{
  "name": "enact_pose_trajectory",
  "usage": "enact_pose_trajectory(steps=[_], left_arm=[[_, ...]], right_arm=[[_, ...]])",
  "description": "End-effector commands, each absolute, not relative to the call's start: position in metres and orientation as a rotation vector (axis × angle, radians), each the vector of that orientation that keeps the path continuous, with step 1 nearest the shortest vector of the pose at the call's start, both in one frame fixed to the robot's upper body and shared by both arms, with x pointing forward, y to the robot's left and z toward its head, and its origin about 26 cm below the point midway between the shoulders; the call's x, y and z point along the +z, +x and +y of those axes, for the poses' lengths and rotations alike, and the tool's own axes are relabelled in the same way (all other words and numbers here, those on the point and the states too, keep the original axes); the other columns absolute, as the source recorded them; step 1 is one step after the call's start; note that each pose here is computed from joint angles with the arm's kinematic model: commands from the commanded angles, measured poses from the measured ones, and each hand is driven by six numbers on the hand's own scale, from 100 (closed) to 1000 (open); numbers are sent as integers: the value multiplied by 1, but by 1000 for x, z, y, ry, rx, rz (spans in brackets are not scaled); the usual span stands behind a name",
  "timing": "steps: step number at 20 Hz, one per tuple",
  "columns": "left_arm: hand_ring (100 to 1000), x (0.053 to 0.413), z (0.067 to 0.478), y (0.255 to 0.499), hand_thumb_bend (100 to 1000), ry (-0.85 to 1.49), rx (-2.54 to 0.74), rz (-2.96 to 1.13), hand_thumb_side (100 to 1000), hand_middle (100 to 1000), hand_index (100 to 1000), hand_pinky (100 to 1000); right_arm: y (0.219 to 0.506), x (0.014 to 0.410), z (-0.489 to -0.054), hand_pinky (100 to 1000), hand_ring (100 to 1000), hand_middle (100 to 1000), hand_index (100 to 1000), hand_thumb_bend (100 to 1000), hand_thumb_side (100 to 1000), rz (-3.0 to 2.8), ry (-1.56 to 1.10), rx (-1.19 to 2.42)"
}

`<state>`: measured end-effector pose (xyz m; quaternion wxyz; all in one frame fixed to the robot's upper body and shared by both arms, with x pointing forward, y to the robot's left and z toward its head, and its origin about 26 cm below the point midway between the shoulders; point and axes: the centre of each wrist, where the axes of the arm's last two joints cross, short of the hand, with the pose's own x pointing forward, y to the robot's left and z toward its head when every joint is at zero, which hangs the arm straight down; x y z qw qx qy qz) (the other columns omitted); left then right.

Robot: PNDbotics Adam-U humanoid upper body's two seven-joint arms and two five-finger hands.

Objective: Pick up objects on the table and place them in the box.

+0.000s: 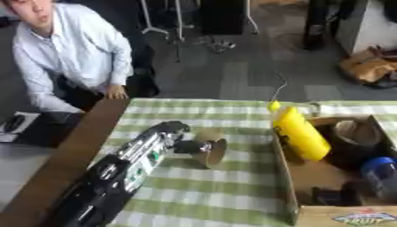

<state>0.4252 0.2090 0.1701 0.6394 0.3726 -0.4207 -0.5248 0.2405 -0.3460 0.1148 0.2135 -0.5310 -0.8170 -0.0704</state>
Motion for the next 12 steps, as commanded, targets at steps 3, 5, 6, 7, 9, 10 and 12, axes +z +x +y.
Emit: enact_pose_trajectory(steps=[3,5,6,7,9,10,12], left_arm=[[1000,184,209,429,730,835,-1179,-958,1000,1000,1000,1000],[1000,184,208,430,736,832,-1181,-953,1000,1000,1000,1000],[1000,183,207,431,736,830,-1183,-948,1000,1000,1000,1000],[1000,182,206,432,738,828,-1186,-945,1000,1000,1000,1000],[1000,181,205,433,753,826,-1193,-939,1000,1000,1000,1000],[1000,180,205,434,753,830,-1197,-931,1000,1000,1000,1000],[1000,178,205,436,764,847,-1198,-914,1000,1000,1000,1000]], right_arm=[[242,120,-344,918,1000,931,881,119,1000,-2292,-1462,-198],[242,120,-344,919,1000,931,881,119,1000,-2293,-1459,-199],[242,120,-344,919,1000,931,881,119,1000,-2293,-1458,-200],[242,120,-344,918,1000,931,881,120,1000,-2294,-1456,-202],[243,120,-343,919,1000,931,881,115,1000,-2295,-1453,-206],[243,120,-343,919,1000,931,881,115,1000,-2296,-1451,-208],[243,121,-342,919,1000,931,880,114,1000,-2299,-1448,-207]])
